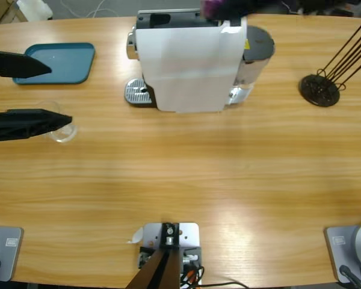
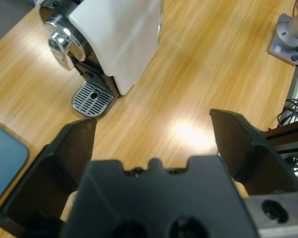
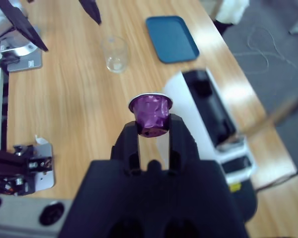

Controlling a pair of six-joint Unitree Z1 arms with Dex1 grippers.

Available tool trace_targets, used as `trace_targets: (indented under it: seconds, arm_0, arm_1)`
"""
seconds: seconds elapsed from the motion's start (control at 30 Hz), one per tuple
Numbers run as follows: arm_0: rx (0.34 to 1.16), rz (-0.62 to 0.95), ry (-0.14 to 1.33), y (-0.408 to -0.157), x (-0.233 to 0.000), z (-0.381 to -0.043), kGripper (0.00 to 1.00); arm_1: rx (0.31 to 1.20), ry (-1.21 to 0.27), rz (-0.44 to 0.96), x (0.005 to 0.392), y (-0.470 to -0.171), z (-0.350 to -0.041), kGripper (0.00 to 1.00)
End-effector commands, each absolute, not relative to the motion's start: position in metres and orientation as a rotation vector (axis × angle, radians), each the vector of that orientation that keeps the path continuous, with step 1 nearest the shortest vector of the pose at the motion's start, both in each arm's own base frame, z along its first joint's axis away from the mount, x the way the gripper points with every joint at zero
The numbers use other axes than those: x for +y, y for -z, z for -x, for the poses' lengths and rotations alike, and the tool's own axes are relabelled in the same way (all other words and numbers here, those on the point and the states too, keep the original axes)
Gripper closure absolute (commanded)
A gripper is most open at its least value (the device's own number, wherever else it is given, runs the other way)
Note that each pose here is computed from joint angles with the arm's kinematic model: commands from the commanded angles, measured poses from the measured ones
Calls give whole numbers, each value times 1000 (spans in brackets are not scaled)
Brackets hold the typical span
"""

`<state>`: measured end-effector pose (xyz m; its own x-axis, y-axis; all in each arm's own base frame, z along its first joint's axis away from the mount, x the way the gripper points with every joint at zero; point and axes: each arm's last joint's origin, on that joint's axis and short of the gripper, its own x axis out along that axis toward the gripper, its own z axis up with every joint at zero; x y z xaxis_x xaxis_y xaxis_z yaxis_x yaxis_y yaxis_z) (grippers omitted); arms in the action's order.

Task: Pour coffee

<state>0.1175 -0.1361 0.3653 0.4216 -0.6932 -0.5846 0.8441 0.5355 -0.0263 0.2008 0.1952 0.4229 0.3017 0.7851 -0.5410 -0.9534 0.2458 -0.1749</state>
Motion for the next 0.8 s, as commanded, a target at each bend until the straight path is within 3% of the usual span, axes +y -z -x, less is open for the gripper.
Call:
trace_targets:
  seconds: [0.03,0.2,0.5,0.8]
  arm_0:
    - [569,-259,921,-363,-119,-111,18]
    - [568,-255,911,-362,-116,-110,18]
    - [581,-255,906,-358,-114,-110,18]
    - [586,-256,905,-356,-113,-108,18]
  arm_1:
    - [447,-1304,610,263,-397,-260,1000]
    - [472,-1283,620,279,-376,-285,1000]
    - [442,-1143,664,271,-373,-304,1000]
    - [477,-1167,641,271,-344,-316,1000]
